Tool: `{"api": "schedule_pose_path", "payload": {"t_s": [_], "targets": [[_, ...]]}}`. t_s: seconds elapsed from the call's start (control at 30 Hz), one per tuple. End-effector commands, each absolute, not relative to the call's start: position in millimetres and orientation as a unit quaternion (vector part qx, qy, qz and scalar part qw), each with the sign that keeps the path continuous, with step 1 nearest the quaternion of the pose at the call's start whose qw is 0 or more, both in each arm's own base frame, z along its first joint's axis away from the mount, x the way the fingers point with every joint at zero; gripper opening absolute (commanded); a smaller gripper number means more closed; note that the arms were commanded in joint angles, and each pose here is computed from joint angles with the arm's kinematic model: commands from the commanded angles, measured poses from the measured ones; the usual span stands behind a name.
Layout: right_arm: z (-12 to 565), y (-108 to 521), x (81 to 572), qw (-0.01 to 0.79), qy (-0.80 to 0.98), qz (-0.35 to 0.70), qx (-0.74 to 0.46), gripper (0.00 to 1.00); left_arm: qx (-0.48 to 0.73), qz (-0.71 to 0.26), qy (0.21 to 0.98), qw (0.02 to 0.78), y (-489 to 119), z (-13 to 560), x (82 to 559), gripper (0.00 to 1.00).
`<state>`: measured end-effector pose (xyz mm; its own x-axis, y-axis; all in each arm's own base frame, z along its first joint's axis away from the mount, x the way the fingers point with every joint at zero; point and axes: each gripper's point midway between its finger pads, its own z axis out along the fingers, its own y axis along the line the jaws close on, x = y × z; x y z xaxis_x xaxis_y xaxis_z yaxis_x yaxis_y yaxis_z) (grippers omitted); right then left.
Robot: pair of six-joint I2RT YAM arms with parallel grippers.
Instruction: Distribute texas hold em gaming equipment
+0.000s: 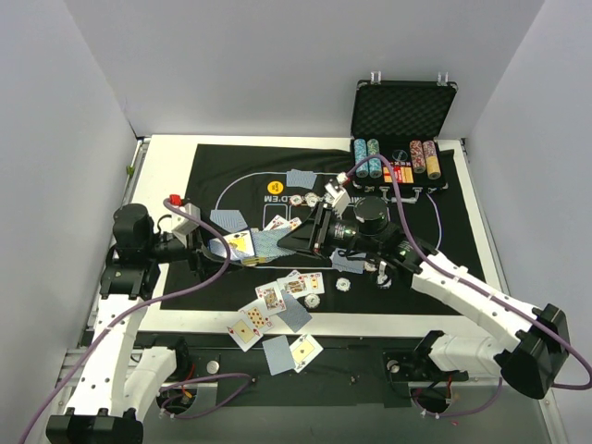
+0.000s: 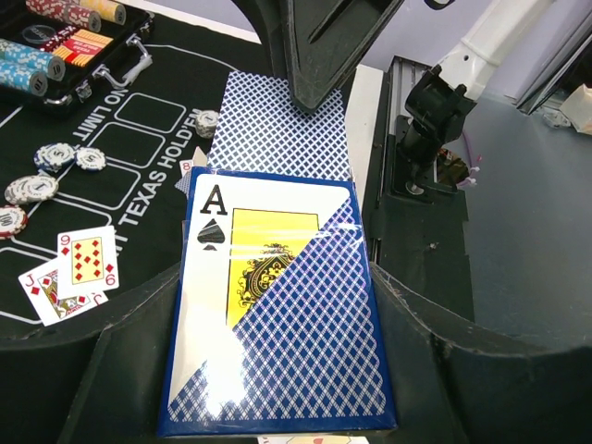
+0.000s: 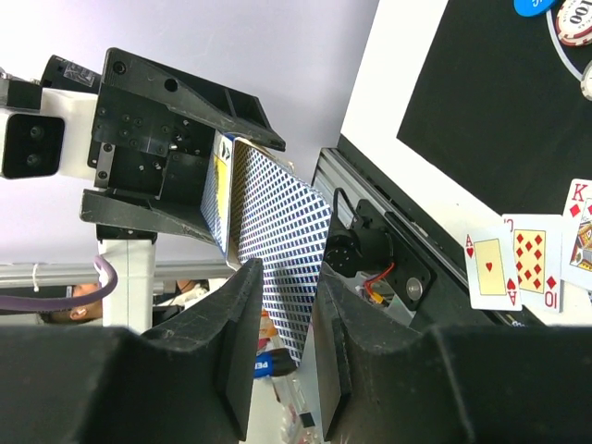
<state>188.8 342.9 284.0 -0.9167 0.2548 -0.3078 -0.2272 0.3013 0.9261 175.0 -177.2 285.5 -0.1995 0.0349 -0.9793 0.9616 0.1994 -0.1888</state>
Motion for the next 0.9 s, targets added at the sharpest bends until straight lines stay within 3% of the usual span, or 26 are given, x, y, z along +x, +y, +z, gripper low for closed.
{"api": "schedule_pose_path", "payload": {"t_s": [0.0, 0.47, 0.87], "targets": [[300.6, 334.2, 187.8, 0.237, 0.771, 0.591, -0.013, 0.24, 0.428, -0.486, 0.579, 0.494, -176.7, 298.3, 170.1, 0.00], [299.0, 362.5, 182.7, 0.243, 0.801, 0.543, -0.065, 0.21, 0.432, -0.500, 0.572, 0.486, -177.8, 298.4, 164.0, 0.00], [275.5, 328.2, 182.6, 0.267, 0.849, 0.448, -0.085, 0.18, 0.434, -0.501, 0.570, 0.486, -177.8, 300.2, 162.6, 0.00]]}}
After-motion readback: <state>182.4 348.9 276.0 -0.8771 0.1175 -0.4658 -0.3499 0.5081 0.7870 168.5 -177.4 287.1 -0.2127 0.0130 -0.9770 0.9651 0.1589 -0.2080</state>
